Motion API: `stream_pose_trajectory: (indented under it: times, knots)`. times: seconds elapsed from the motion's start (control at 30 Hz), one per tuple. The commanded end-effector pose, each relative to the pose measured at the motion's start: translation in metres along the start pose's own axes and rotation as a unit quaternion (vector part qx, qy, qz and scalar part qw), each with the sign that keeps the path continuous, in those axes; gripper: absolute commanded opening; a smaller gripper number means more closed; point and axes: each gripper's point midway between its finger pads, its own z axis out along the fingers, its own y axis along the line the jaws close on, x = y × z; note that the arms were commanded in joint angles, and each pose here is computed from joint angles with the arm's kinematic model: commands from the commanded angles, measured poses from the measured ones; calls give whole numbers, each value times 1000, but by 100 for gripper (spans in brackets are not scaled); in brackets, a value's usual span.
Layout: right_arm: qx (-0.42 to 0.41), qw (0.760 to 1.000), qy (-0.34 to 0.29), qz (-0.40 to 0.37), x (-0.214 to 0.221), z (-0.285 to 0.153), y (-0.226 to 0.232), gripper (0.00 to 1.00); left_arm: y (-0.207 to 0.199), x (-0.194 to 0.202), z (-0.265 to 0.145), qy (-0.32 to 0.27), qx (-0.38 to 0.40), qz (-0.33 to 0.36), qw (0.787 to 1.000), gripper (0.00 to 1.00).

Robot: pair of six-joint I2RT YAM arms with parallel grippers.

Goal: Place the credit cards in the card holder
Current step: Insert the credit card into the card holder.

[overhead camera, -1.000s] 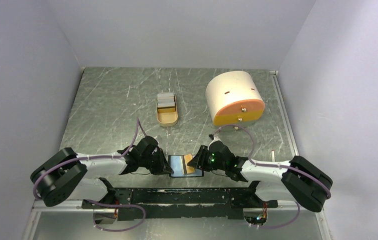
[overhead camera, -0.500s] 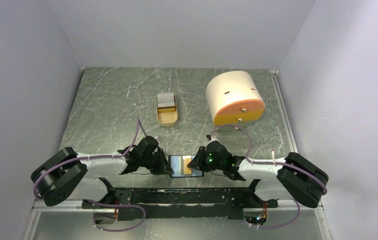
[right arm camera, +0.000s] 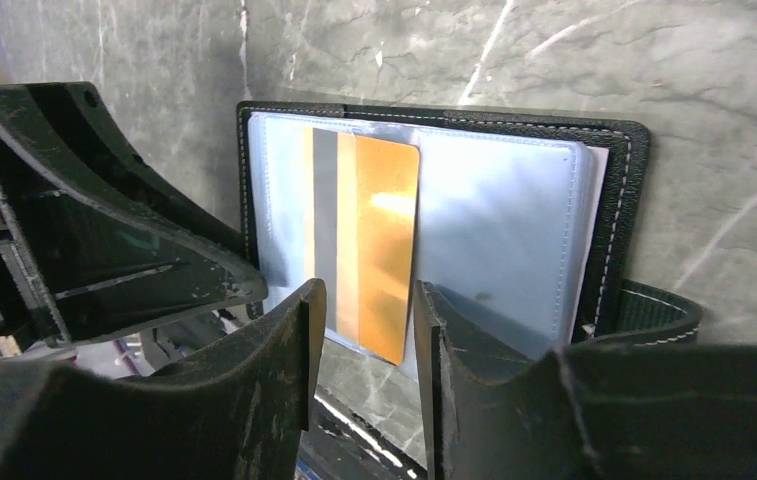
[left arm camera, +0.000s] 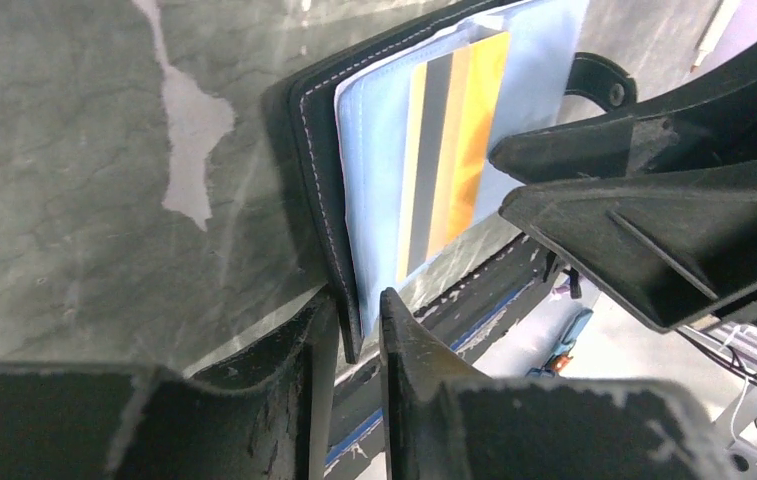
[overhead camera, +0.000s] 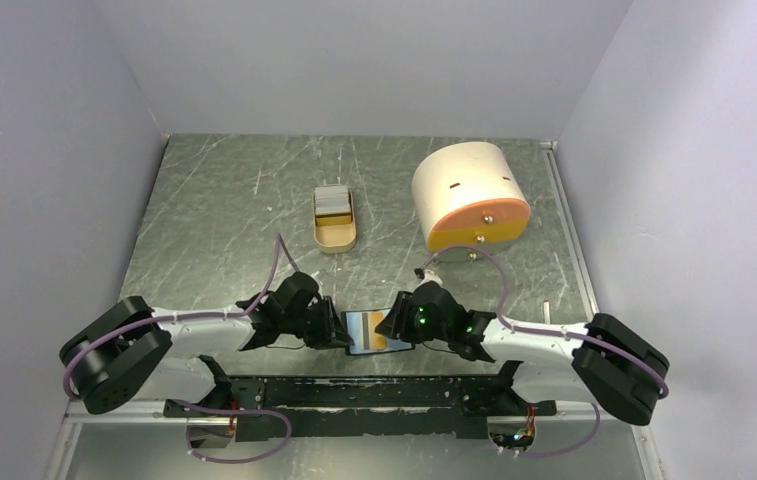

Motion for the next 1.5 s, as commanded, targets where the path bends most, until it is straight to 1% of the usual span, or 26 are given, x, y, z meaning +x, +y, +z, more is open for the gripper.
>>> stream_pose_trajectory:
  times: [0.0,0.1,0.33,0.5,0.6,0.73,0.87,1.0,1.13,1.3,1.33,1.47]
  knots:
    - [36,999,-18,-17,-6,-4,-13,42,-21,-2,-2,-8,56,20,998,27]
    - [22,999,-17,-14,-5,-1,-9,40,-25,-2,-3,-8,66,25,998,25]
    - [-4,1000,-9,-19,-6,10,4,37,-30,-4,-5,-13,76,30,997,18]
    - [-43,999,-4,-21,-3,13,18,32,-33,-6,-6,-15,77,39,996,14]
    - [-60,998,-4,-18,-2,12,22,29,-35,-6,-6,-15,81,41,996,14]
    - [-81,997,-6,-14,-1,9,27,26,-36,-6,-7,-16,82,46,995,17]
    - [-88,996,-7,-15,-1,9,29,25,-41,-9,-9,-21,85,51,995,19]
    - [-97,995,-4,-14,1,9,31,24,-40,-7,-10,-22,94,46,994,24]
    - [-86,996,-8,-14,1,6,25,24,-40,-6,-14,-28,101,41,994,24]
    - [-45,998,-16,-37,-5,1,14,24,-41,-10,-18,-41,97,42,994,15]
    - [-35,998,-17,-43,-7,0,12,24,-40,-10,-18,-40,95,43,994,10]
    - [-18,998,-31,-60,-15,-4,9,22,-40,-11,-18,-40,87,48,994,9]
